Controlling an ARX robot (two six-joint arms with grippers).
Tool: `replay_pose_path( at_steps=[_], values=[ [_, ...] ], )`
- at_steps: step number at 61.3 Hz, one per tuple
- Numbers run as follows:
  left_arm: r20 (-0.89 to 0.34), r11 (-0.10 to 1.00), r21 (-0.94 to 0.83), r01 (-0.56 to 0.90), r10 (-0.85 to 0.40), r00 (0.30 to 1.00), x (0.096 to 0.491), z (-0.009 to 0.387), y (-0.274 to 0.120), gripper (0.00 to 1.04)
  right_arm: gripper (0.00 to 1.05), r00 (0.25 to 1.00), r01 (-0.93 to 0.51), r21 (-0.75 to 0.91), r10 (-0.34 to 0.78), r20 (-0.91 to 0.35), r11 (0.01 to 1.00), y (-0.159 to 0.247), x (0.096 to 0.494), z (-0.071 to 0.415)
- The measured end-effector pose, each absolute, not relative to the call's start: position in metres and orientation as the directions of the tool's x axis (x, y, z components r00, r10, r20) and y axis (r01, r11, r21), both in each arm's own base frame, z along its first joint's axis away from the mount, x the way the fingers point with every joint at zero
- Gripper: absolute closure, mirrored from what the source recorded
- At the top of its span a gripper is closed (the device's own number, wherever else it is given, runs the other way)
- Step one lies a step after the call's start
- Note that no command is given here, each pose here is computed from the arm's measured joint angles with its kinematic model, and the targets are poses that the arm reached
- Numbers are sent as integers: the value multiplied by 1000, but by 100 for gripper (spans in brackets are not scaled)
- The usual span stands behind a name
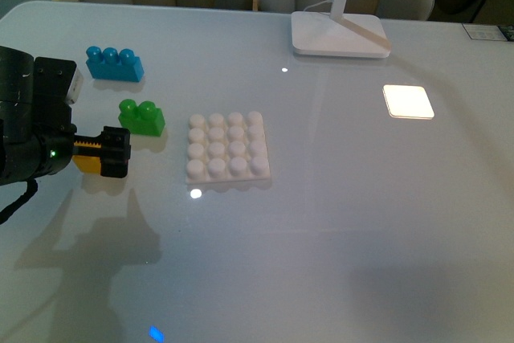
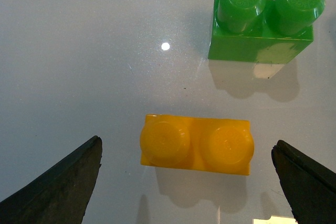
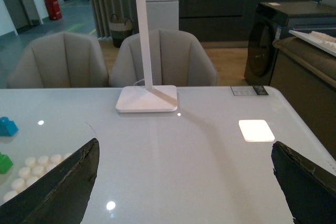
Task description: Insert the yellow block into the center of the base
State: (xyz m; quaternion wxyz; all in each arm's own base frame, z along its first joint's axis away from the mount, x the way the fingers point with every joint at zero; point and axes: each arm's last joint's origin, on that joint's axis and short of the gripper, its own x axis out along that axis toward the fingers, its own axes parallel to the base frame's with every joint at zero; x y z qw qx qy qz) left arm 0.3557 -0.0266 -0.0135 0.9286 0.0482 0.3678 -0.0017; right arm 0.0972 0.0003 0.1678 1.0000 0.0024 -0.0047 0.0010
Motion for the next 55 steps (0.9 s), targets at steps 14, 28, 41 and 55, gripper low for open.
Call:
replay_pose_path(
  at_steps=[14,28,41,55],
  values=[
    [-692,995,85,49,24,721,356,-18,-25,7,9,1000,-2,5,2,9,1000,0,97,168],
    [-693,995,84,50,22,720,359,-22,-26,7,9,1000,-2,5,2,9,1000,0,97,168],
    [-695,995,84,50,23,719,363,-24,-26,7,9,1000,-2,5,2,9,1000,0,97,168],
    [-708,995,87,48,28,706,368,-33,-26,7,9,1000,-2,5,2,10,1000,0,97,168]
  ],
)
